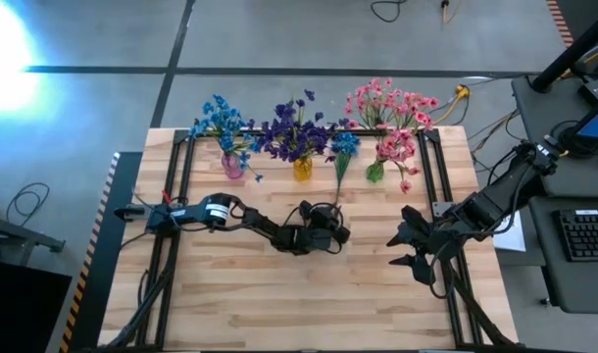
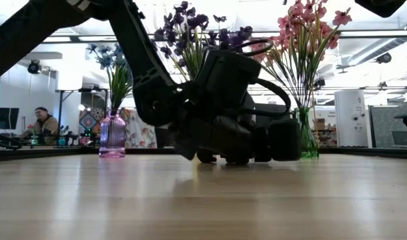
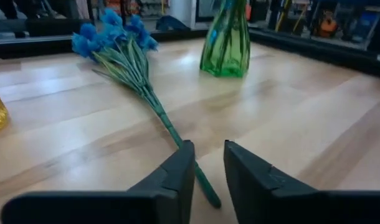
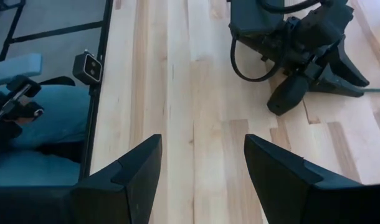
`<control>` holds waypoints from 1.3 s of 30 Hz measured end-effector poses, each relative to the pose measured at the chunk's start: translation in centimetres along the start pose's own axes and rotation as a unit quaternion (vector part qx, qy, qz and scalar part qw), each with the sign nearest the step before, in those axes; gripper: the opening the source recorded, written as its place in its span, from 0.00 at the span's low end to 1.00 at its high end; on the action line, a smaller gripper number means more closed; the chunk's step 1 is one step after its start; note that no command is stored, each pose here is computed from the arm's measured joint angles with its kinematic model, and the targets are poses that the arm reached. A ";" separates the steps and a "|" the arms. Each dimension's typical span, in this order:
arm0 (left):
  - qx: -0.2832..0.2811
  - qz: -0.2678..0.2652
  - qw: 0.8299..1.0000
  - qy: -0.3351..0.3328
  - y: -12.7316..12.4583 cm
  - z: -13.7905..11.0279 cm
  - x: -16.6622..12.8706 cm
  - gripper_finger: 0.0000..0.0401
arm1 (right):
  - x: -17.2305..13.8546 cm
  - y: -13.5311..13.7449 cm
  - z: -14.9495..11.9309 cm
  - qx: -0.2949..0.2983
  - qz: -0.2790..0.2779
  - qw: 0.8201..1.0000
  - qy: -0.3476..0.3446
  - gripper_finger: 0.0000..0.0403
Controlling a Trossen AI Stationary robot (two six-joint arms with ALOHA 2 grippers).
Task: Sort flowers into vase by color
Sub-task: Put the blue flowers into the violet vase
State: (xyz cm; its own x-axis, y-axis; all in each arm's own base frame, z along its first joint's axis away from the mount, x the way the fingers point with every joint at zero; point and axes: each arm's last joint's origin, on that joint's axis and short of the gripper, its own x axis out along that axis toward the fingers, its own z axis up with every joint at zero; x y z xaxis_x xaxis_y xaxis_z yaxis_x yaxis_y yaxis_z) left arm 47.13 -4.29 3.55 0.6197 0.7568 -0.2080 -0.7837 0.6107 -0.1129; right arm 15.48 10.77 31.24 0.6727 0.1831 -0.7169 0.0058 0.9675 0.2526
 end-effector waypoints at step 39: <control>-0.056 -0.044 0.980 0.186 0.3 6.6 2.1 0.58 | 0.0 -0.1 -0.1 0.017 -0.003 1.000 0.003 0.54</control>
State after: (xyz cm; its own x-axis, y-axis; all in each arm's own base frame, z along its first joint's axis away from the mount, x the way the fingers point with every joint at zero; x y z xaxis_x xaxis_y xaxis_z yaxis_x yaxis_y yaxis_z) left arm 48.46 -0.94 9.53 0.6429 0.5529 -0.5300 -0.7409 0.6246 -0.2471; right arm 15.41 10.71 31.18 0.6675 0.1793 -0.7227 0.0347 0.9620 0.2708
